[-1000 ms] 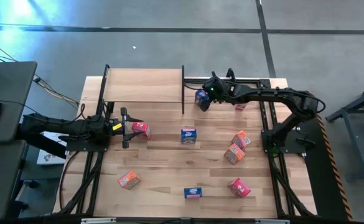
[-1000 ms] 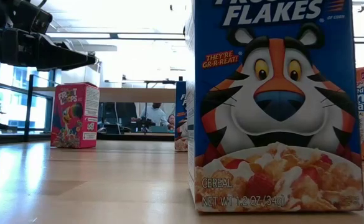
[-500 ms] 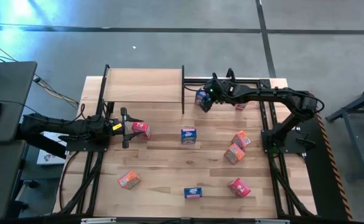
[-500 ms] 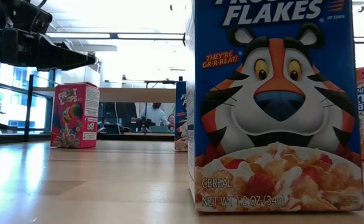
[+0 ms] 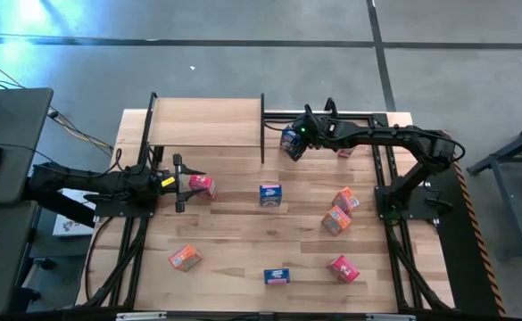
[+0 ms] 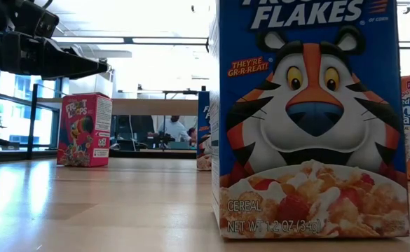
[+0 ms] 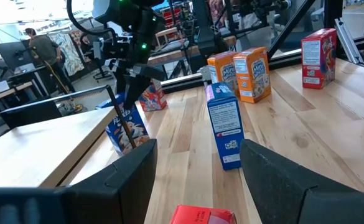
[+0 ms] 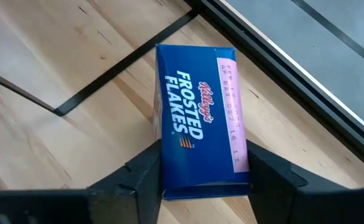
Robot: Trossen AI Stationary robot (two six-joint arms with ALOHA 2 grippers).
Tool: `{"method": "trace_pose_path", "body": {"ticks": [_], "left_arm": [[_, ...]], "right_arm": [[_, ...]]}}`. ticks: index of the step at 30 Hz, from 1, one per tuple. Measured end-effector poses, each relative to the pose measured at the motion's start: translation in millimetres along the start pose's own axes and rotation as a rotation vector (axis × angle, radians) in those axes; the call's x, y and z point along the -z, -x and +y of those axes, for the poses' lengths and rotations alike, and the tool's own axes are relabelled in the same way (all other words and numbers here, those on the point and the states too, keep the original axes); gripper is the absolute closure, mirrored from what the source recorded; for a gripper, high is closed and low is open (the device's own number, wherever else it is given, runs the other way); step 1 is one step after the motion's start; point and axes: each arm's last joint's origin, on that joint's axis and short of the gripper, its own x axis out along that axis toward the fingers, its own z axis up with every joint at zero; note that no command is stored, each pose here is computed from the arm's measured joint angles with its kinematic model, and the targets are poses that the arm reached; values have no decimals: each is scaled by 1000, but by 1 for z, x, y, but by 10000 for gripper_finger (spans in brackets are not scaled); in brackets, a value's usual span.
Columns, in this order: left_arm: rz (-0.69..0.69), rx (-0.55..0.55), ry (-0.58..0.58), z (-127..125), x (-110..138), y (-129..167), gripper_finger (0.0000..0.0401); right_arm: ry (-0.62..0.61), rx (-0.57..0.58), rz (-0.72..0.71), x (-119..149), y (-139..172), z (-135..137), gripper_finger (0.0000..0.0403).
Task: Stack cereal on shelf
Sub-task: Put the top blue cereal box on the the shelf
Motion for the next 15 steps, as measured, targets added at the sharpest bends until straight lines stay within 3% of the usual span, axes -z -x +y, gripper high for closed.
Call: {"method": "trace_pose_path", "body": {"ticks": [10,15], "left_arm": [[0,0,0,0,0,0,180],[1,0,0,0,0,0,180]], "right_arm": [[0,-6,4,0,1,0,237],[0,-7,11,-13,11,0,237]]}}
